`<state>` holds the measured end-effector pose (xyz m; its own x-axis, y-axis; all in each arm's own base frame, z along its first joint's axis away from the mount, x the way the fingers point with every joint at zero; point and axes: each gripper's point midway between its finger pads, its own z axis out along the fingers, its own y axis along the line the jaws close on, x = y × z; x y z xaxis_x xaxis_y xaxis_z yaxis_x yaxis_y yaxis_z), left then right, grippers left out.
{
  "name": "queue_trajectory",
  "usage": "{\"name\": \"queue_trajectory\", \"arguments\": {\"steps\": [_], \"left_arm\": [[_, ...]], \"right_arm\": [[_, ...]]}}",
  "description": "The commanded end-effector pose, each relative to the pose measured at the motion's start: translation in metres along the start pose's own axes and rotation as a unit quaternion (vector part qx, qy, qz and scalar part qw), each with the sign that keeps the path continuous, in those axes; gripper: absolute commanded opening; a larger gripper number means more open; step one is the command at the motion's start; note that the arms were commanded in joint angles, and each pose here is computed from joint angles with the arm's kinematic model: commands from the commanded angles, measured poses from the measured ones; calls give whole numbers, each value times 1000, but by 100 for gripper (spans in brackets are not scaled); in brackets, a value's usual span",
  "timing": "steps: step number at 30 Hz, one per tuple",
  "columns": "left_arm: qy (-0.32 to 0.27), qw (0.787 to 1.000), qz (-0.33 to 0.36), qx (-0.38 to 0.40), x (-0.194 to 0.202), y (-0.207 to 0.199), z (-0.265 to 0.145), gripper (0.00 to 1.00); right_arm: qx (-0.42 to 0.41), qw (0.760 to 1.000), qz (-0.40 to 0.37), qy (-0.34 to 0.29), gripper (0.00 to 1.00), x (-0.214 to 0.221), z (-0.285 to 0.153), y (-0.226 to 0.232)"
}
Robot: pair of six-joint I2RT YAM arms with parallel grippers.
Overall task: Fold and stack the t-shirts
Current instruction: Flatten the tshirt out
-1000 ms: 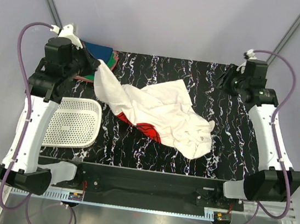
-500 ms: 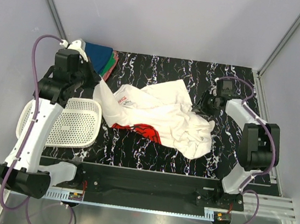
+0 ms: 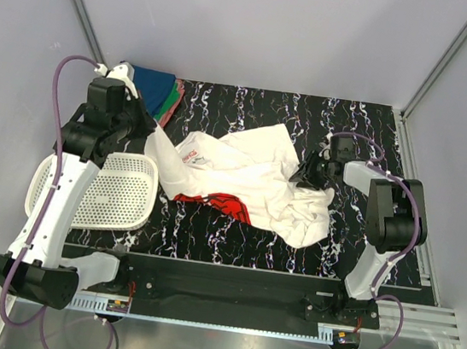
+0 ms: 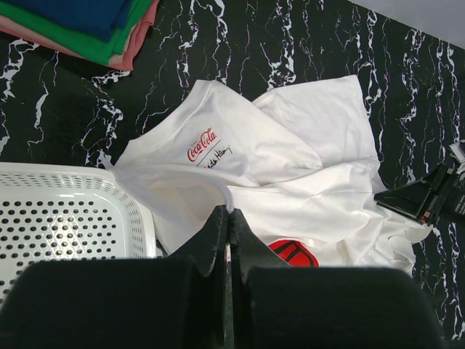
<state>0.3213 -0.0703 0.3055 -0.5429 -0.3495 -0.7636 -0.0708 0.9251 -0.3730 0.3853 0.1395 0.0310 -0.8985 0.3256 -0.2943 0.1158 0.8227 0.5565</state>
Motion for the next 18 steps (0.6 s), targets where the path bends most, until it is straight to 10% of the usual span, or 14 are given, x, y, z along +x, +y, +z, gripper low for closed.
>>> {"name": "queue_trajectory", "arguments": {"steps": [1,18], "left_arm": [[-23,1000,5,1,-11,0,4,0],[-23,1000,4,-1,-8,2,6,0]], "right_arm": [[-46,999,6,-16,44,-7,5,16],[-137,985,99,-42,25,-13,4,47]]}}
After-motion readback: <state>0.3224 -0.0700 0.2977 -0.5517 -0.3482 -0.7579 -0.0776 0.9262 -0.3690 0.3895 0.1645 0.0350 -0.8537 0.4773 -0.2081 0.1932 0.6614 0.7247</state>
